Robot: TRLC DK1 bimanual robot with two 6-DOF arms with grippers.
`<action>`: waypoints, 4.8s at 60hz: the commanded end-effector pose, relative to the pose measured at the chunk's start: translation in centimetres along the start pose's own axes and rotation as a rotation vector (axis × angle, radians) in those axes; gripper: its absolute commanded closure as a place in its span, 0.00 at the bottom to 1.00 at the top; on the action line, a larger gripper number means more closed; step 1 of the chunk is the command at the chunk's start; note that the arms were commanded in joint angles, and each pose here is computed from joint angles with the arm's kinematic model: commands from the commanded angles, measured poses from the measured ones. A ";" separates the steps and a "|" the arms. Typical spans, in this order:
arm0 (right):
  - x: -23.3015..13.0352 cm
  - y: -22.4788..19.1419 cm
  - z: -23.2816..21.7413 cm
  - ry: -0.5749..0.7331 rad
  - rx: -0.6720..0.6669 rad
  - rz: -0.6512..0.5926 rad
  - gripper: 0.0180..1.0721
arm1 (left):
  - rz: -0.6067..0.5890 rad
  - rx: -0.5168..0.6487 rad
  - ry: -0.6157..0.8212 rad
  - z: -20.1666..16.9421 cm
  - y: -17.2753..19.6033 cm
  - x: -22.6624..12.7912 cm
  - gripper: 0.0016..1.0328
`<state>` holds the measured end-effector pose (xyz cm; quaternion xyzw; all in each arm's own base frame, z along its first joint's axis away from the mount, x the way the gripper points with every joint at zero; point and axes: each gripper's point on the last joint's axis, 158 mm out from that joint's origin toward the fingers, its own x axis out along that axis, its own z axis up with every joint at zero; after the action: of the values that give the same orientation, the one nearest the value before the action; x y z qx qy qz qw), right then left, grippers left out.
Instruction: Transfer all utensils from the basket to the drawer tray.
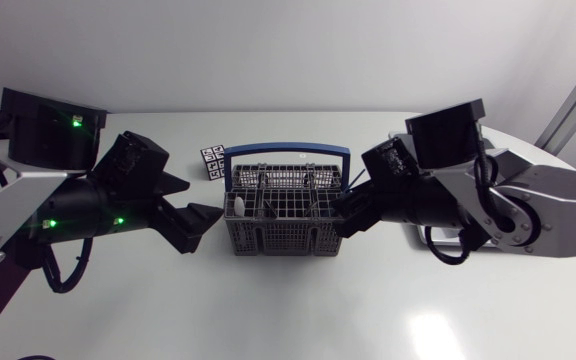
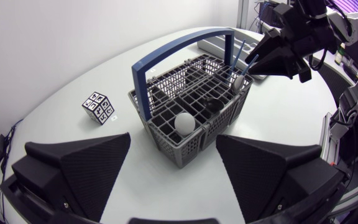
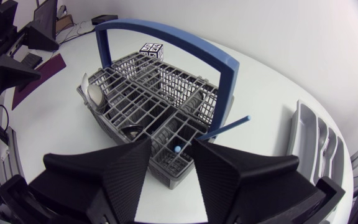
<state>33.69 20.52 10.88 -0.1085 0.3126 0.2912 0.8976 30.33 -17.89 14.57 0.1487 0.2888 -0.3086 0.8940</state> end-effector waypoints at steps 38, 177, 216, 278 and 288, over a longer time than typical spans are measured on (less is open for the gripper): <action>1.6 -0.3 0.0 -0.009 -0.003 -0.041 0.95 | -0.038 0.033 -0.040 0.9 -1.6 0.6 0.07; -0.1 -26.8 -5.1 0.343 0.481 -0.162 0.93 | -0.075 0.163 -0.068 0.5 -4.0 1.7 0.09; -1.3 -20.6 -0.6 0.000 0.257 -0.157 0.20 | -0.068 0.182 -0.070 0.2 -4.2 2.8 0.09; -0.3 -2.7 -0.8 -0.001 0.063 0.116 0.75 | -0.022 0.322 -0.122 3.8 -8.2 6.8 0.09; 0.3 -2.9 -1.0 0.008 0.068 0.110 0.84 | -0.007 0.345 -0.143 5.2 -8.7 7.4 0.09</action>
<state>35.04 17.81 10.80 -0.0705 0.3208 0.3334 0.8837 31.18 -29.11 12.52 0.2663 0.1861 -0.3640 0.8729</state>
